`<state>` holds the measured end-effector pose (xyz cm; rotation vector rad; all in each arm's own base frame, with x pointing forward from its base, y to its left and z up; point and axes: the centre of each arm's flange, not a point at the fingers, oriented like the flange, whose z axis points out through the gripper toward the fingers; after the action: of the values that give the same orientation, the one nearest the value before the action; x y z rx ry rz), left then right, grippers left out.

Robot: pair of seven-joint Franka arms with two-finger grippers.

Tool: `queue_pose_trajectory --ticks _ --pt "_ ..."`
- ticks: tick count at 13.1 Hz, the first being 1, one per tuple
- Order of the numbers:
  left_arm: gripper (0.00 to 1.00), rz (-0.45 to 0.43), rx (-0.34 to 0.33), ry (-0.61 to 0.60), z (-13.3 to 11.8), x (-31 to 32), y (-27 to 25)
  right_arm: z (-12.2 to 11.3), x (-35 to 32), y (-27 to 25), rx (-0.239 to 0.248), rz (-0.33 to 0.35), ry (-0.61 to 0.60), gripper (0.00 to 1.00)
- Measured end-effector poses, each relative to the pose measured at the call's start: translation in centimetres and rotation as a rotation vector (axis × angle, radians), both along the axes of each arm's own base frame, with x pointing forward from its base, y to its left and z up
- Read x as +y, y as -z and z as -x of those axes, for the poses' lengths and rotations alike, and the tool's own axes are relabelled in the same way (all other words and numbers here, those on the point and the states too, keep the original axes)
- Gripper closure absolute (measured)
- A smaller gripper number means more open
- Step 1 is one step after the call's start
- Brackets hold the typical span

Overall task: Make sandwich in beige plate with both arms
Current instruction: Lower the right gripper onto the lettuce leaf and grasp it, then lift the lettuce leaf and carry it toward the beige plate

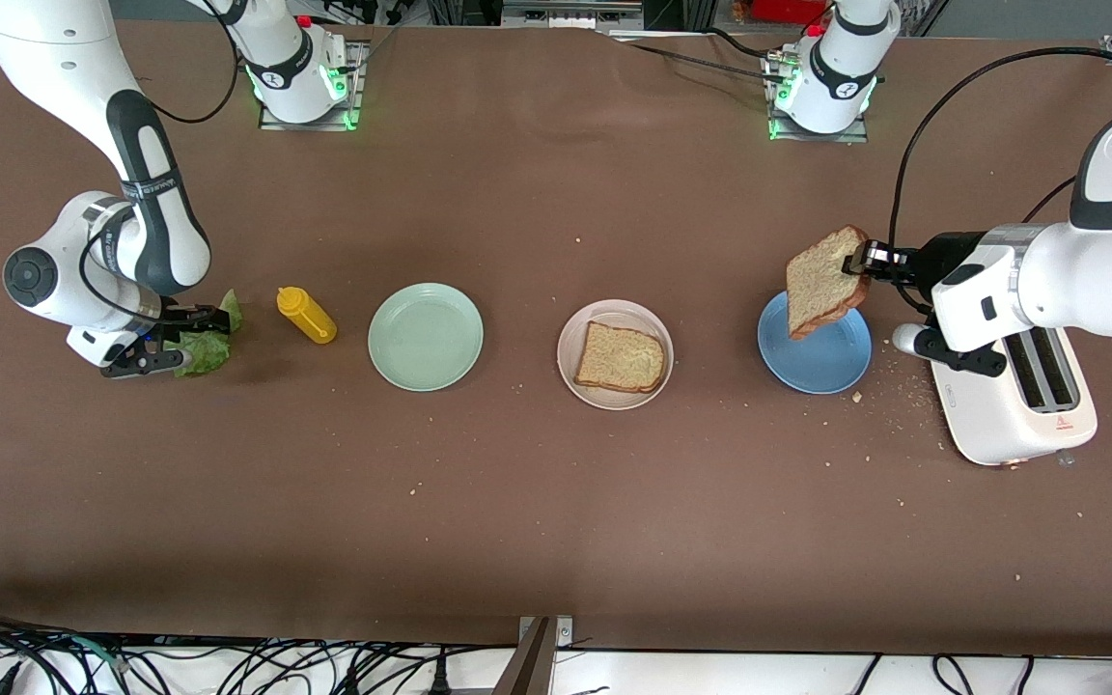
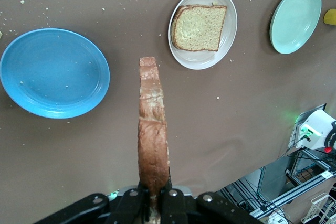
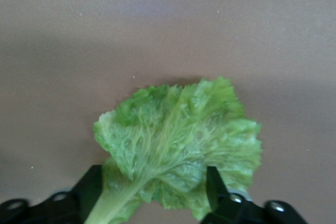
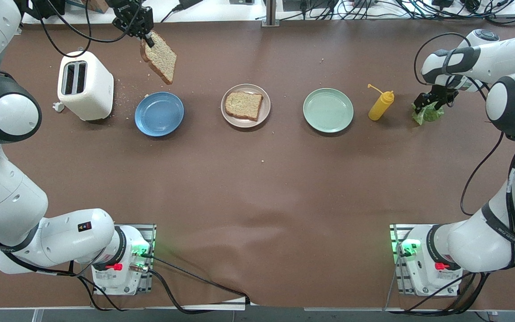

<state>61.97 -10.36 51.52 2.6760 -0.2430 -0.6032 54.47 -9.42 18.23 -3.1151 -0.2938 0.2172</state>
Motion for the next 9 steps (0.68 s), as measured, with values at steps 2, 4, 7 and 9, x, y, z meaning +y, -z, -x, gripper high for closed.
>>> queue_pose_trajectory --ticks 2,4,7,9 --pt "0.92 0.0 0.0 0.0 0.0 0.0 0.0 0.0 0.2 0.1 0.002 -0.001 -0.003 0.44" --pt "0.92 0.0 0.0 0.001 0.0 -0.1 0.0 -0.1 0.2 -0.1 -0.003 -0.002 -0.007 0.63" --pt "0.92 0.0 0.0 0.001 0.0 -0.1 0.0 -1.1 0.4 -1.4 -0.035 -0.007 -0.036 0.8" --pt "0.92 0.0 0.0 0.001 0.0 -0.1 0.0 -2.3 0.6 -3.5 -0.076 -0.016 -0.06 0.81"
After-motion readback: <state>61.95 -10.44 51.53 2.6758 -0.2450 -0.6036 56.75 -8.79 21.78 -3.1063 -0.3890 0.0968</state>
